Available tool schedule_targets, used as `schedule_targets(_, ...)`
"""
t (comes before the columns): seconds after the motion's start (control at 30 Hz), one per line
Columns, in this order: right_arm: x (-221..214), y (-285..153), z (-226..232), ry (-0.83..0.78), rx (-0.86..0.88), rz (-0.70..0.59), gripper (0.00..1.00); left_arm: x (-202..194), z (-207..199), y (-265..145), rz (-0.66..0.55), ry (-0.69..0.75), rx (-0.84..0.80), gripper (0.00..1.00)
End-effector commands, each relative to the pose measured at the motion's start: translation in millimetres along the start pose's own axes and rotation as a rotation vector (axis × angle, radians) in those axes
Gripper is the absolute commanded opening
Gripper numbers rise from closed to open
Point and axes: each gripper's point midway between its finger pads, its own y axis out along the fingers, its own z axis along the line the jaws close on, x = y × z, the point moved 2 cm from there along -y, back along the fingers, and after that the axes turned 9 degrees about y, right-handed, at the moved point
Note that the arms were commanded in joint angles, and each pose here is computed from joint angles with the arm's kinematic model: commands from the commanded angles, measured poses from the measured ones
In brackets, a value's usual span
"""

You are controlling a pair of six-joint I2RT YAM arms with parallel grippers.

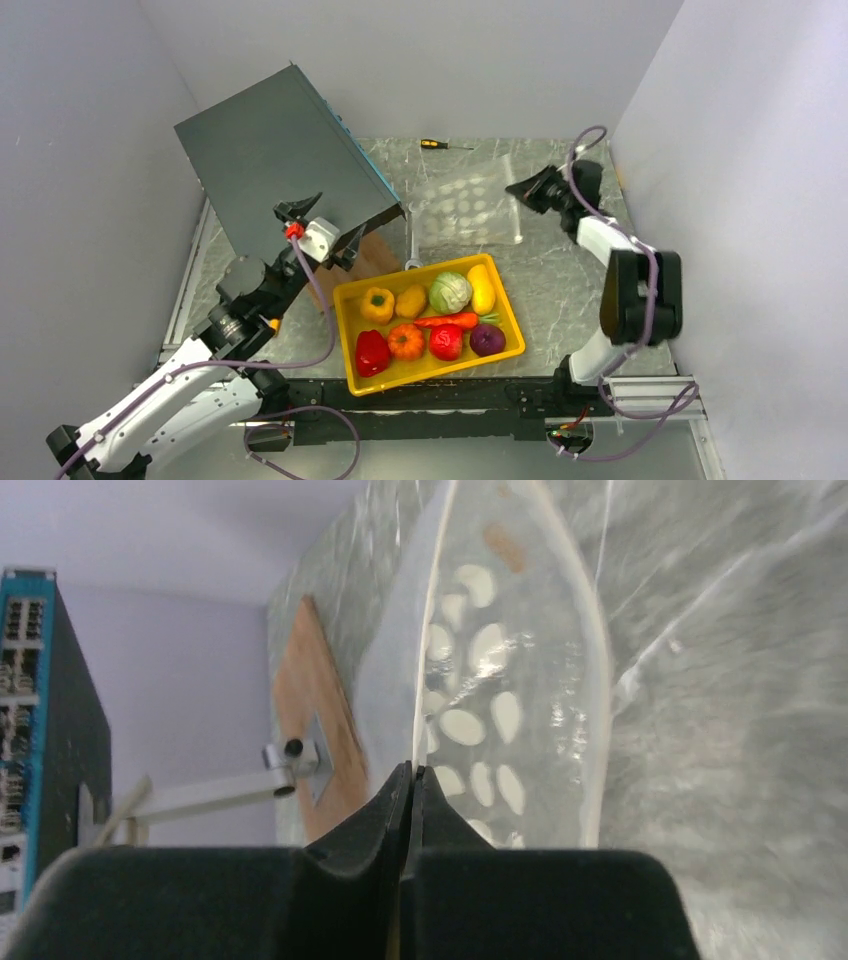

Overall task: Place the food in the zip-top bag and seal the zipper
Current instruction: Pick up the zipper food storage bag at the center of the board.

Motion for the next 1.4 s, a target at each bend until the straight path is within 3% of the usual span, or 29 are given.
schedule_targets(0.0,36.8,-68.9,17.7,-0.203,-0.339,-0.183,0.00,25.5,-17.1,11.7,-0.011,-0.089,-0.147,0.99)
schedule_targets(0.27,42.6,-154.4,33.8,-0.378,-0.598,-0.304,0.00,105.1,-29.5,28.6,0.047,-0.466,-0.364,0.99)
schedule_targets(0.4,30.2,-175.4,46.1,-0.450,-0.602,-0.343,0.00,135.4,-65.2,33.6,0.061,-0.663,-0.497,0.99)
schedule_targets(0.53,-15.6,-160.9,50.7,-0.501,-0.505,-0.238,0.00,137.3,-114.7,48.0,0.204,-0.750,-0.495,0.99)
schedule_targets(0.67,-54.5,-159.0,58.4,-0.535,-0.387,-0.141,0.00,145.3,-147.2,62.2,0.255,-0.750,-0.465,0.98)
schedule_targets(0.9,-28.9,-239.0,95.1,-0.564,-0.477,-0.383,0.00,148.7,-169.6,86.5,0.332,-0.717,-0.417,0.96)
schedule_targets(1.07,-20.4,-286.5,108.9,-0.621,-0.492,-0.524,0.00,148.5,-180.2,88.6,0.325,-0.715,-0.451,0.97)
schedule_targets(1.17,-24.5,-283.3,100.7,-0.645,-0.509,-0.486,0.00,142.5,-184.5,87.6,0.338,-0.699,-0.460,0.97)
schedule_targets(1.37,-50.9,-235.8,73.3,-0.616,-0.445,-0.292,0.00,117.8,-198.3,82.2,0.420,-0.720,-0.445,0.97)
